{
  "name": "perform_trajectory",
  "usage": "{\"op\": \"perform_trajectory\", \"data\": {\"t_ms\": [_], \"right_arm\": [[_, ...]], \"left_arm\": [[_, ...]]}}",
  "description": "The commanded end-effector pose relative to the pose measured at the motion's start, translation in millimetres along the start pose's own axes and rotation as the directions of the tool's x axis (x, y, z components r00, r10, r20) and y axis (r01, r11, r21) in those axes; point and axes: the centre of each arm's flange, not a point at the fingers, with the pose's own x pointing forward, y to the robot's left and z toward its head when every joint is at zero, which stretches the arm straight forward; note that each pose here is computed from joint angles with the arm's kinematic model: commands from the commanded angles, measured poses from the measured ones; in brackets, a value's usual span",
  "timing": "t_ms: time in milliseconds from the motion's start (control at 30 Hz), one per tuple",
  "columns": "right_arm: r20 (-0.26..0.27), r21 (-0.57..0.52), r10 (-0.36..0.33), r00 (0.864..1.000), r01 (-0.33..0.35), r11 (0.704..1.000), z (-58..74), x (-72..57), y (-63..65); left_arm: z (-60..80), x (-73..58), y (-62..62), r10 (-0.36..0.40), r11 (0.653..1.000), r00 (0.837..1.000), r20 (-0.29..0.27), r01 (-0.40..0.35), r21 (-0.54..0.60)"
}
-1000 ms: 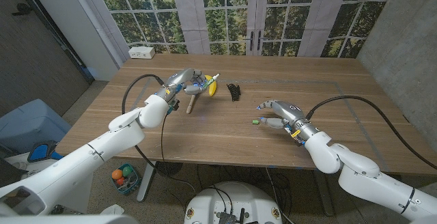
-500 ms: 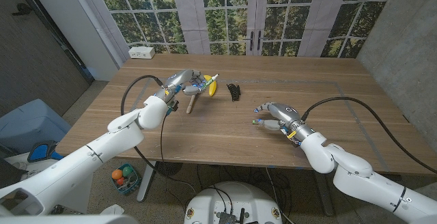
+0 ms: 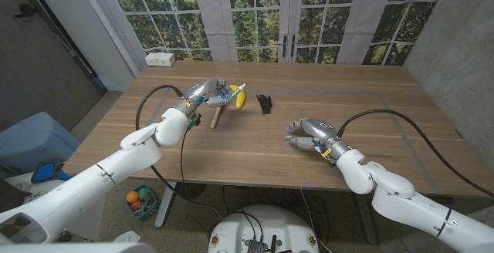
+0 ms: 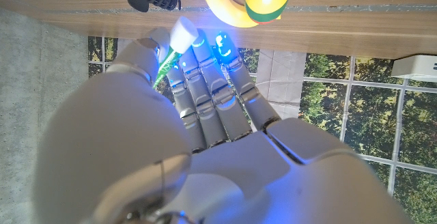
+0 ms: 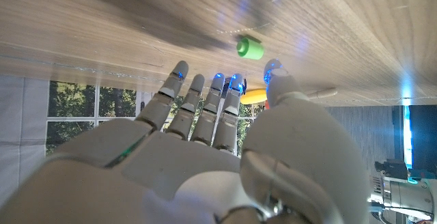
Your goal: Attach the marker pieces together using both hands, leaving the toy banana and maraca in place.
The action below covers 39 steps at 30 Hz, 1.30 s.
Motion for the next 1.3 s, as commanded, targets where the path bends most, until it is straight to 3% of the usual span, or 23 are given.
{"op": "perform_trajectory", "data": {"t_ms": [33, 800, 1300], "right_arm": [[-0.018, -0.016, 0.028, 0.999, -0.028, 0.999, -3.7, 5.7, 5.7], [-0.051, -0.034, 0.056, 0.997, -0.057, 0.998, -11.7, 9.1, 19.4], [-0.041, -0.024, 0.029, 0.999, -0.03, 0.999, -16.4, 8.6, 24.6]], "left_arm": [[0.1, 1.9, 1.6, -0.006, 1.0, 1.0, 0.004, 0.006, -0.003], [4.8, 2.6, 2.4, -0.009, 1.0, 1.0, 0.012, 0.009, -0.002], [8.5, -1.1, 2.4, -0.007, 1.0, 1.0, 0.008, 0.007, 0.002]]}}
